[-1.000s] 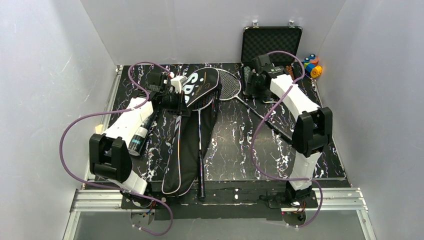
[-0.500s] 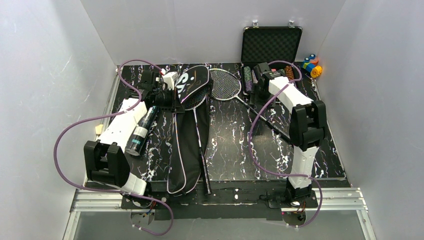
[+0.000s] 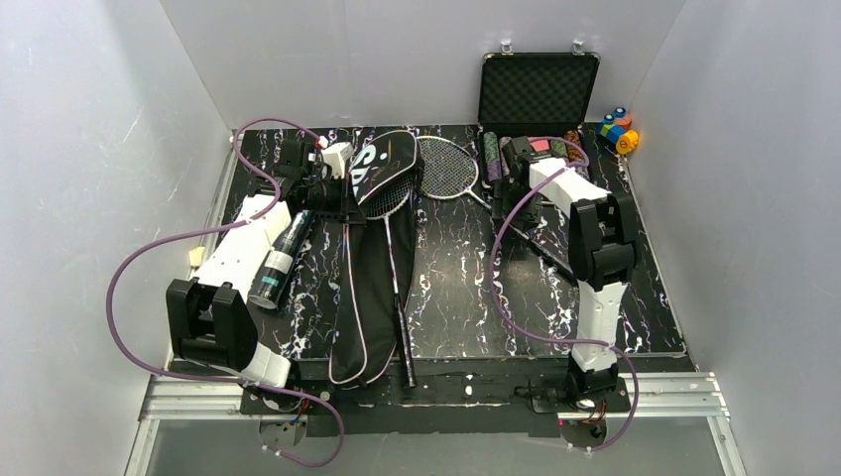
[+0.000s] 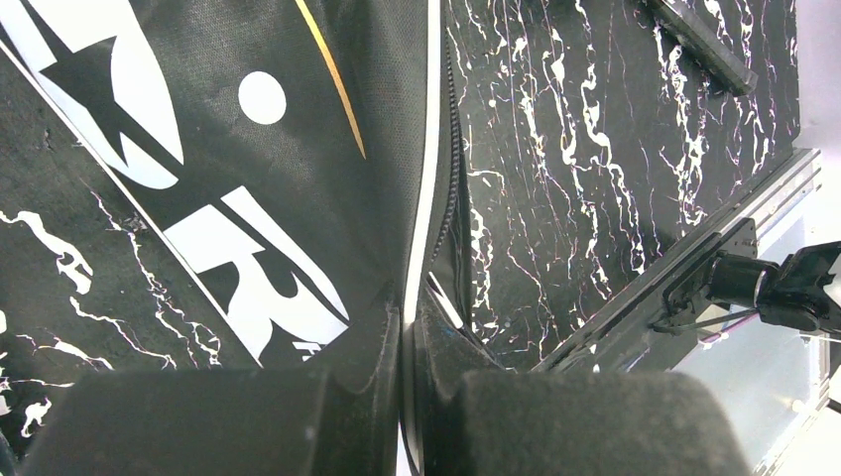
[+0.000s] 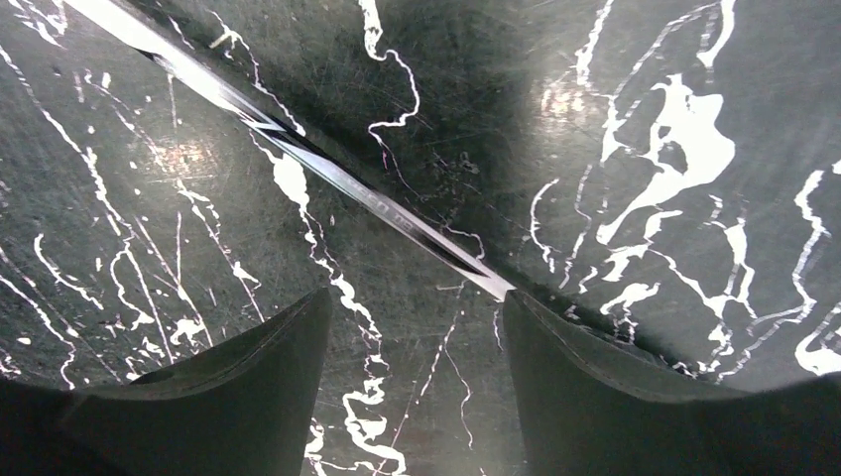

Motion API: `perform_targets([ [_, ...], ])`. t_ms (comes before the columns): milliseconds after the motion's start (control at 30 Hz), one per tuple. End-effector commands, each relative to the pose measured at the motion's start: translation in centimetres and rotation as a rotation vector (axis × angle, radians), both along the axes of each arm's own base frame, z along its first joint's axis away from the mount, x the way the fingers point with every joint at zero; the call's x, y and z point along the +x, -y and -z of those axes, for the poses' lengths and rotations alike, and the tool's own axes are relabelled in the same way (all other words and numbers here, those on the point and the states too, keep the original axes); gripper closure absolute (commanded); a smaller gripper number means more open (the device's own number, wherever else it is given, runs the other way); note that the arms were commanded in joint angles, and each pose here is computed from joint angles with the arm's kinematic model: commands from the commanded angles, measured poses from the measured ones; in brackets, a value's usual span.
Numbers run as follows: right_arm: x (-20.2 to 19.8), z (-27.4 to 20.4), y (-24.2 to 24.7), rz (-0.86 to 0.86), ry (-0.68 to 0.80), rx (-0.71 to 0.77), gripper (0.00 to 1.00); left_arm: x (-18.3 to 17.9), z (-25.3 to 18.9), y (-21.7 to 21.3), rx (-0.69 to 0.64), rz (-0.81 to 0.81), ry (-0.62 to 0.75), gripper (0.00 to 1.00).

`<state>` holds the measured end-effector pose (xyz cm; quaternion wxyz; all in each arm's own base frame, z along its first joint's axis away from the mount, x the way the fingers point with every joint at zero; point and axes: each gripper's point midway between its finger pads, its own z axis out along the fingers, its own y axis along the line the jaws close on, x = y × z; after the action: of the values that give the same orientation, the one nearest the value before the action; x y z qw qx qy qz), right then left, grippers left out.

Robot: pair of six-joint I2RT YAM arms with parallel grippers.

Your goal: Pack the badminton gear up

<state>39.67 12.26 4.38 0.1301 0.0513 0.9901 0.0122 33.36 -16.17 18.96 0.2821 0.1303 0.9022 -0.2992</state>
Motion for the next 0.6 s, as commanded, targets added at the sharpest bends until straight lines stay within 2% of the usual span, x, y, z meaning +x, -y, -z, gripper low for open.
perform_targets([
  [0,-0.2,1.3,-0.8,-0.029,-0.035,0.046,0.28,0.0,-4.1,0.3,-0.047,0.02,0.127,1.0],
  [167,-0.9,2.2,-1.1,-0.037,-0.071,0.068,0.29,-0.2,-3.5,0.2,-0.036,0.027,0.112,1.0],
  [333,-1.5,1.2,-2.5,-0.059,-0.075,0.132,0.32,-0.3,-3.4,0.1,-0.035,0.026,0.113,1.0],
  [567,1.3,-4.4,-1.2,-0.048,0.085,0.061,0.31,-0.4,-3.4,0.2,-0.039,0.029,0.109,1.0],
])
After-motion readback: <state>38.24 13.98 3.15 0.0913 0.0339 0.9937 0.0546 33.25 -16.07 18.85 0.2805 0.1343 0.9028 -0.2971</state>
